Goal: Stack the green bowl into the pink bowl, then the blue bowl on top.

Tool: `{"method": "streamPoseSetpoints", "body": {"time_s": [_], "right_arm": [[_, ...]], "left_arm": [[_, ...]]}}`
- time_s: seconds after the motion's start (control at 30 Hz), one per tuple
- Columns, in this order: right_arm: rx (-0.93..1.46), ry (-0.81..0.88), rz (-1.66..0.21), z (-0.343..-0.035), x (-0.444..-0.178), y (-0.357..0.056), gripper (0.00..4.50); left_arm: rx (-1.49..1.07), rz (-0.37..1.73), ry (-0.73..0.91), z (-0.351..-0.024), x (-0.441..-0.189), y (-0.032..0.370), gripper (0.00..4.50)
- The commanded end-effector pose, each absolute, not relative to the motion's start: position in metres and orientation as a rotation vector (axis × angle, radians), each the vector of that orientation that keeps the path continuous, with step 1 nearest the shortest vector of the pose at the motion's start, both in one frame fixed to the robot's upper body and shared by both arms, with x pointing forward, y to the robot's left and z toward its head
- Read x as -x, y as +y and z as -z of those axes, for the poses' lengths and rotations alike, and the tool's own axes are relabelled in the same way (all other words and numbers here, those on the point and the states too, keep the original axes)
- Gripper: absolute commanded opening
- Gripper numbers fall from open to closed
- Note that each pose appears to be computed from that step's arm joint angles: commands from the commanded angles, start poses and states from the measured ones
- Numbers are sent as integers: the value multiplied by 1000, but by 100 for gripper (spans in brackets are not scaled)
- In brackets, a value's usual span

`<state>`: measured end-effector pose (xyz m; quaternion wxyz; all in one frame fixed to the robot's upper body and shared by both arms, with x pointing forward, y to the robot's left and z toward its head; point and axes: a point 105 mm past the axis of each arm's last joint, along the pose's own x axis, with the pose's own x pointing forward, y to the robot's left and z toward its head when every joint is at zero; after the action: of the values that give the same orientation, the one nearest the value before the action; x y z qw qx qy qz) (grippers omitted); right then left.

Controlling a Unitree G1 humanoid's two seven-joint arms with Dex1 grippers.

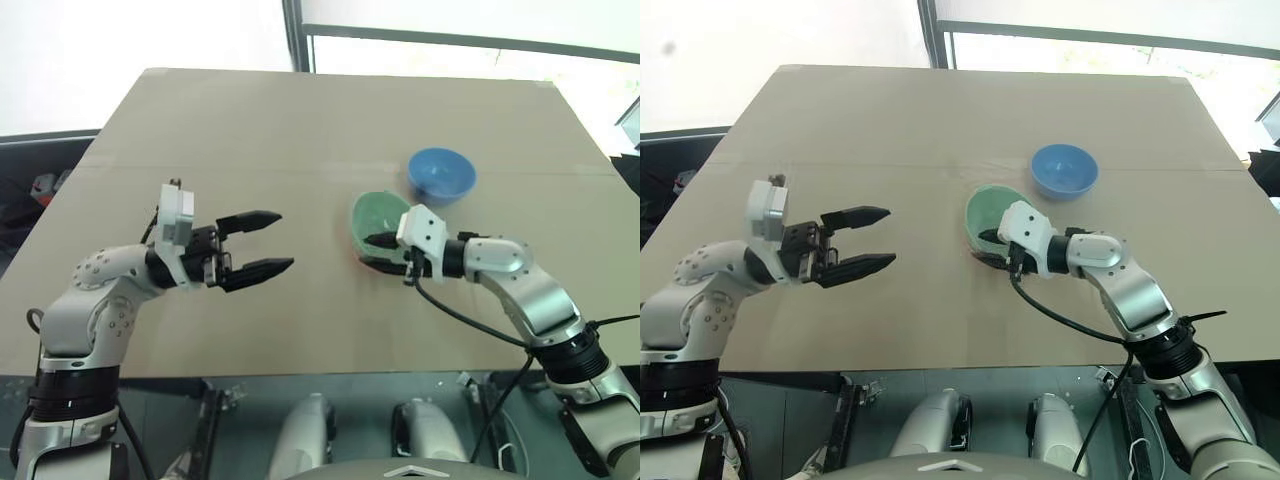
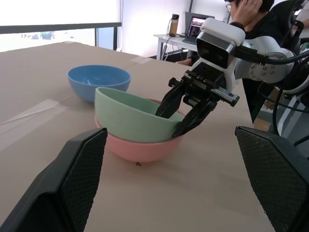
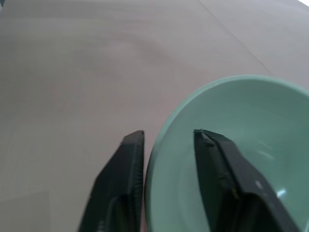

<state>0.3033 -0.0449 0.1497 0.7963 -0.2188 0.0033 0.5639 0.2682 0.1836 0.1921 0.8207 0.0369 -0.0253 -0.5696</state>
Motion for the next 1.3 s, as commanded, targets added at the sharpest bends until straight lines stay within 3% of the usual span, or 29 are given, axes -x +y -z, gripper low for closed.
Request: {"method": "streamPoseSetpoints", "body": {"time_s": [0.03, 0.1, 0.2, 0.3, 0.5, 0.87, 1.13, 1.23, 1.3], "right_arm": [[368, -138, -1206, -188, -294, -50, 291], [227, -240, -1171, -223, -295, -62, 291], [358, -284, -951, -242, -336, -96, 291], [634, -227, -775, -227, -378, -129, 291], [838, -148, -764, -196, -422, -140, 291], [785, -165, -840, -200, -436, -122, 291], [784, -39, -820, -173, -442, -129, 291], [793, -16, -779, -170, -446, -133, 218], [802, -14, -765, -171, -448, -134, 131]], "left_arm": [[-147, 1196, -96, -205, -261, 186, 450], [-150, 1189, -93, -203, -258, 186, 450], [-142, 1188, -94, -202, -257, 184, 450], [-161, 1169, -95, -201, -259, 183, 450], [-171, 1150, -106, -200, -260, 183, 450], [-176, 1086, -112, -196, -248, 187, 450], [-186, 1078, -116, -198, -247, 187, 450], [-189, 1086, -109, -199, -247, 187, 450], [-189, 1089, -109, -200, -247, 186, 450]]}}
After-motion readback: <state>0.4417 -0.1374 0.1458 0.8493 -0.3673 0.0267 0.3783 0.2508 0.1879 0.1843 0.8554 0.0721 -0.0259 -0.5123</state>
